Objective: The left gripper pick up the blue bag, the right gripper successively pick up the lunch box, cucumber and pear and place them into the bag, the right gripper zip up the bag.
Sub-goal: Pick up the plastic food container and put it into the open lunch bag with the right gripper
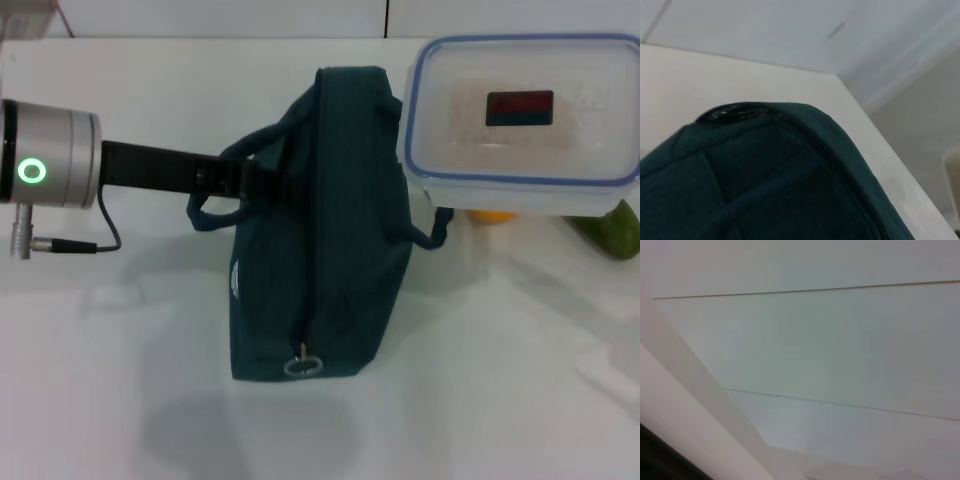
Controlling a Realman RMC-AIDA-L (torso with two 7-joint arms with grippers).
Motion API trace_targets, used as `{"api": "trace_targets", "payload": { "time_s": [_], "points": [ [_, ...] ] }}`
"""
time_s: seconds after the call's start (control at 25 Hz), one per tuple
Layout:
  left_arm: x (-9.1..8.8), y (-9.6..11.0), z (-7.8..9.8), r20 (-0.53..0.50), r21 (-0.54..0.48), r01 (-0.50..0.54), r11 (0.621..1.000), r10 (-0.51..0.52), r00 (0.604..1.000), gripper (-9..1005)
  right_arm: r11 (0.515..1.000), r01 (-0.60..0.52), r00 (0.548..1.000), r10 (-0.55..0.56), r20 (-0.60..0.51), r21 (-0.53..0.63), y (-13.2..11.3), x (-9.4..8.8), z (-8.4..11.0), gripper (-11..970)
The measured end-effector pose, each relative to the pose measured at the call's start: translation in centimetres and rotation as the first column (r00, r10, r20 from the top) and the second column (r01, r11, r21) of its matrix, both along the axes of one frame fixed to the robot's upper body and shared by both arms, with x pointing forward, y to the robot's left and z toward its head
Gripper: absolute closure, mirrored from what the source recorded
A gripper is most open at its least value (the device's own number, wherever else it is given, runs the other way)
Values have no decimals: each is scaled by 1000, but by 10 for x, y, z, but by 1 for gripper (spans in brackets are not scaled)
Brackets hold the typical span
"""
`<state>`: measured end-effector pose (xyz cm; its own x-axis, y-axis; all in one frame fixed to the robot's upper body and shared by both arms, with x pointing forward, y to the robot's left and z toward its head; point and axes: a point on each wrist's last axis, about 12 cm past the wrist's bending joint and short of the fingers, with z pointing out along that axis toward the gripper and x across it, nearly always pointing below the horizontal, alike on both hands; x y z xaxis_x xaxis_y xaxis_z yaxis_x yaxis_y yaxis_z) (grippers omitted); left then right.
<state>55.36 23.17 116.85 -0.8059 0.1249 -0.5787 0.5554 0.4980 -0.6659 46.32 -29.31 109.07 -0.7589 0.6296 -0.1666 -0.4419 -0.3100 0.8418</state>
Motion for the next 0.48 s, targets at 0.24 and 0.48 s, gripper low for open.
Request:
{"api": "trace_targets", "payload": {
  "time_s": [0.24,0.48],
  "points": [
    [-6,-8,4,-8,-16,80,997,-80,997,946,1000,16,1000,-16,11,6,-1,2,2,857],
    [-9,-11,9,3,-52,115,992,-115,993,946,999,36,999,-36,22,2,-5,3,3,855]
  ]
}}
